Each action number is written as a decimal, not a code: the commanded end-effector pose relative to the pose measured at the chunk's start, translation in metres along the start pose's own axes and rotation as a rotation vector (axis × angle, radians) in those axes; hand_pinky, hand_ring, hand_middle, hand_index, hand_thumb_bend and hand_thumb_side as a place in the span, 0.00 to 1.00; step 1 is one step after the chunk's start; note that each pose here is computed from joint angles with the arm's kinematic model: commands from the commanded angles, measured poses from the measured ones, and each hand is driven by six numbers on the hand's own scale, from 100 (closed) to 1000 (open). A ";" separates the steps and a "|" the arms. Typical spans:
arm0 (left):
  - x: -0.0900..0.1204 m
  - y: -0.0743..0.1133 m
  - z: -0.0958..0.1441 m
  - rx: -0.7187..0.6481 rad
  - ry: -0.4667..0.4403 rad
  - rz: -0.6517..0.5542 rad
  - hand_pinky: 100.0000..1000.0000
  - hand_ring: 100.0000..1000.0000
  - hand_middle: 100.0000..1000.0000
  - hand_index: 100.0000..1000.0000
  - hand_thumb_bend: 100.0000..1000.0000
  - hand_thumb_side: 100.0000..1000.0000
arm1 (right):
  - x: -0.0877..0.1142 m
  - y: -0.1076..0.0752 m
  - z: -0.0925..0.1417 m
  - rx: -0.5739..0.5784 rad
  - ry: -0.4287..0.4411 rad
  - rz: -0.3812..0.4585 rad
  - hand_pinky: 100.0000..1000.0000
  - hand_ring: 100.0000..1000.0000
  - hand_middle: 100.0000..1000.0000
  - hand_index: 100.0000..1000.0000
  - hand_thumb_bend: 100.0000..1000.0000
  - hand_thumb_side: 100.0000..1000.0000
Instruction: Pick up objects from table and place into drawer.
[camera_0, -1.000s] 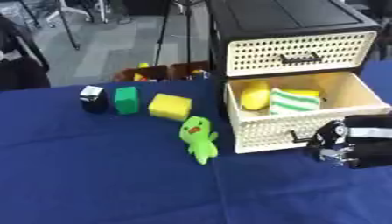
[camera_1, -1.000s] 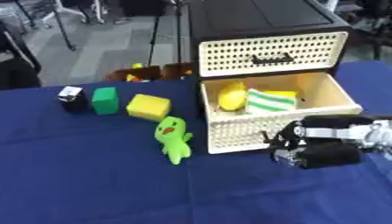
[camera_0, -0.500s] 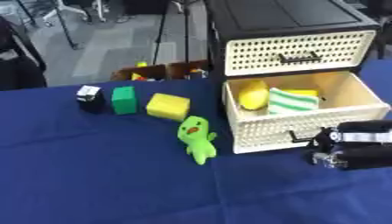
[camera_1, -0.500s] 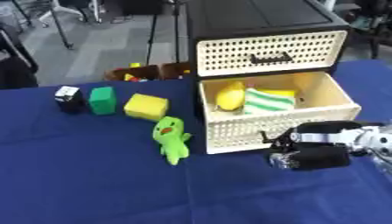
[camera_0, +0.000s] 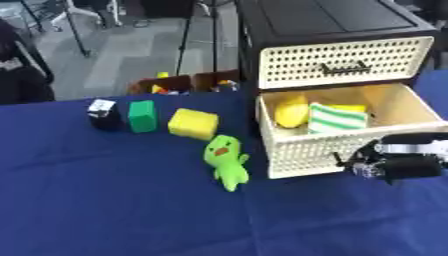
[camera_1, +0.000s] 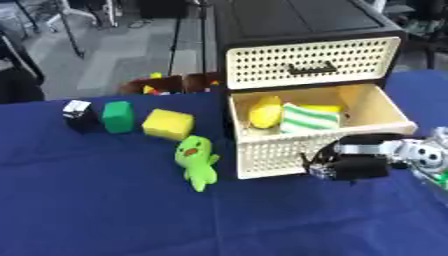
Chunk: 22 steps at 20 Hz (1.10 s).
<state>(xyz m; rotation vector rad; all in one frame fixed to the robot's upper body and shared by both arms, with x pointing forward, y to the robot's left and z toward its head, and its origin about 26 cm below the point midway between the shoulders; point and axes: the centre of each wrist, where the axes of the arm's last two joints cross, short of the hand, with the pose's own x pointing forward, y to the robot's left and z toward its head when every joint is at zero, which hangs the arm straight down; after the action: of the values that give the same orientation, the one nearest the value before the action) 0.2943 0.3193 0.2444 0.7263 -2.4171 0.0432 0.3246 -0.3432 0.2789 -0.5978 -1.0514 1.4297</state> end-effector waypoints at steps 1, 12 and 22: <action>0.005 0.006 -0.005 0.017 -0.030 -0.010 0.35 0.53 0.67 0.94 0.47 0.92 | -0.009 -0.010 0.002 -0.033 0.040 0.004 0.55 0.79 0.76 0.83 0.00 1.00; 0.003 0.005 -0.003 0.031 -0.020 -0.003 0.35 0.52 0.67 0.94 0.45 0.92 | -0.021 -0.018 -0.008 -0.072 0.050 -0.040 0.56 0.79 0.77 0.84 0.00 1.00; 0.002 0.005 -0.001 0.034 -0.011 -0.003 0.35 0.52 0.67 0.94 0.46 0.93 | -0.023 -0.025 -0.012 -0.106 0.040 -0.043 0.57 0.80 0.77 0.84 0.00 1.00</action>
<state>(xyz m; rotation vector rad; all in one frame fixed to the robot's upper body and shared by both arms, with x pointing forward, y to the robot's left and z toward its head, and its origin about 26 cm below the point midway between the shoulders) 0.2939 0.3195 0.2400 0.7235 -2.4117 0.0786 0.3504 -0.3595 0.2842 -0.6453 -1.1102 1.3353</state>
